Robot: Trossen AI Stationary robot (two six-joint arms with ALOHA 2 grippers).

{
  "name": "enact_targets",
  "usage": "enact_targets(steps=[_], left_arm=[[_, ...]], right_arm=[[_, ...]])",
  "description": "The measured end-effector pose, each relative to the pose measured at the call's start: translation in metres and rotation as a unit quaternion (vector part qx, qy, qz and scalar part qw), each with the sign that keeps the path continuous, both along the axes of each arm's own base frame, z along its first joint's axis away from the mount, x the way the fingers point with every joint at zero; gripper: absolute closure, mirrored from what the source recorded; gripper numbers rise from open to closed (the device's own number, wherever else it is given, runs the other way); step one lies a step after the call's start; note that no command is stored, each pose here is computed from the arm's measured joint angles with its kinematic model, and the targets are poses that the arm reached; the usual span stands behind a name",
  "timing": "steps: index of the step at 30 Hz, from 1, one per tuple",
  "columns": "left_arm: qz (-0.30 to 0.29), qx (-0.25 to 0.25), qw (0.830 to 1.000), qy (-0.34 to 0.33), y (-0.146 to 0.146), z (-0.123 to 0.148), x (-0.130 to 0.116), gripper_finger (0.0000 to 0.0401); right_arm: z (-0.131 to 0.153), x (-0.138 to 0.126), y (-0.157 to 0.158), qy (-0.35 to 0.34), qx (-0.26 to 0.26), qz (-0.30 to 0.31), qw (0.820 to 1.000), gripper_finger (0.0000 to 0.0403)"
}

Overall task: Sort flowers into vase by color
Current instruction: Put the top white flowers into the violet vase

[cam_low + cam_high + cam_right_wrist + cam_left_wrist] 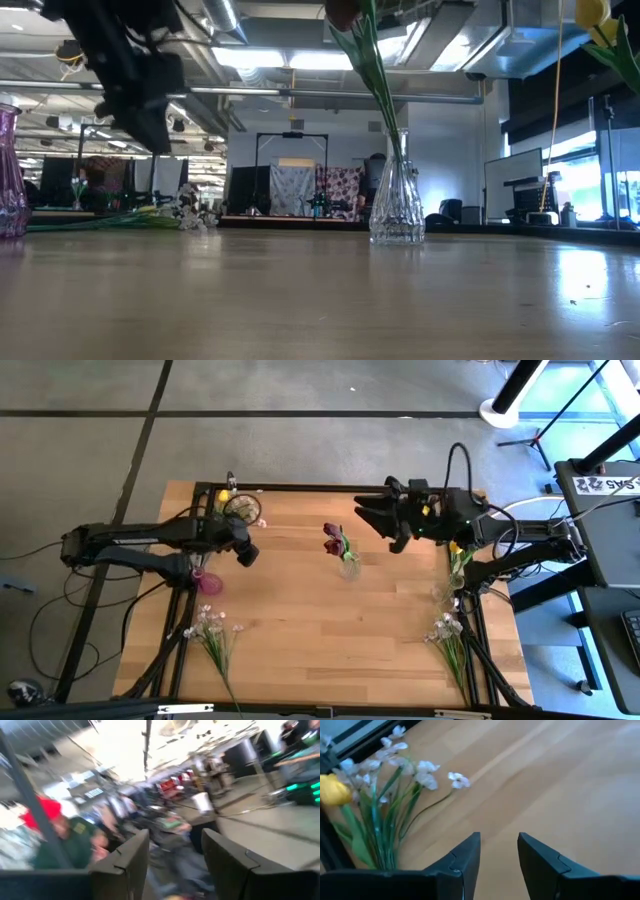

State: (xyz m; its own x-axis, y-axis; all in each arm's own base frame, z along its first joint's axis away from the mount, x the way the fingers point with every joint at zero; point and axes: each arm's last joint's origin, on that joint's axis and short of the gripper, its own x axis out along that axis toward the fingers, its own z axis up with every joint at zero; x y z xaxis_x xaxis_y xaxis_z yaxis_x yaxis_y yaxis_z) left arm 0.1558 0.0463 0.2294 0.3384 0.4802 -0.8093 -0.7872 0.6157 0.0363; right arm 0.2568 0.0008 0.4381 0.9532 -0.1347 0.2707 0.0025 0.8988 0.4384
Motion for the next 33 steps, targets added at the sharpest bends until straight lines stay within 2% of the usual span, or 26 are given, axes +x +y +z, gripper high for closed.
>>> enact_targets(steps=[3, 5, 9, 12, 16, 20, 23, 28, 33], left_arm=[[0.039, -0.005, 0.999, 0.021, 0.015, -0.009, 0.006, 0.0274], [0.066, -0.011, 0.997, 0.044, 0.028, -0.019, 0.011, 0.0274], [0.116, -0.031, 0.989, 0.082, 0.06, -0.037, 0.021, 0.0274], [0.162, -0.058, 0.978, 0.117, 0.087, -0.045, 0.025, 0.0272], [0.211, -0.117, 0.952, 0.19, 0.117, -0.047, 0.023, 0.0261], [0.247, -0.188, 0.918, 0.247, 0.139, -0.057, 0.014, 0.0243], [0.269, -0.216, 0.903, 0.257, 0.151, -0.067, 0.004, 0.023], [0.299, -0.225, 0.889, 0.264, 0.163, -0.073, -0.009, 0.0213], [0.319, -0.223, 0.894, 0.221, 0.174, -0.074, -0.014, 0.0212]], right_arm=[[0.002, -0.001, 0.0, -0.021, 0.063, 0.027, 0.997, 0.0221], [0.002, -0.001, 0.0, -0.023, 0.076, 0.03, 0.996, 0.0221], [0.004, -0.004, -0.005, -0.019, 0.016, 0.014, 1.0, 0.0221], [0.007, -0.006, -0.003, -0.023, -0.008, 0.038, 0.999, 0.0221], [0.002, -0.006, 0.003, 0.001, -0.035, 0.135, 0.99, 0.0221], [-0.002, -0.006, 0.009, 0.024, -0.058, 0.235, 0.97, 0.0221], [-0.003, -0.008, 0.012, 0.027, -0.068, 0.278, 0.958, 0.0221], [-0.001, -0.012, 0.014, 0.024, -0.077, 0.31, 0.947, 0.0221], [-0.002, -0.012, 0.014, 0.026, -0.08, 0.314, 0.946, 0.0221]])
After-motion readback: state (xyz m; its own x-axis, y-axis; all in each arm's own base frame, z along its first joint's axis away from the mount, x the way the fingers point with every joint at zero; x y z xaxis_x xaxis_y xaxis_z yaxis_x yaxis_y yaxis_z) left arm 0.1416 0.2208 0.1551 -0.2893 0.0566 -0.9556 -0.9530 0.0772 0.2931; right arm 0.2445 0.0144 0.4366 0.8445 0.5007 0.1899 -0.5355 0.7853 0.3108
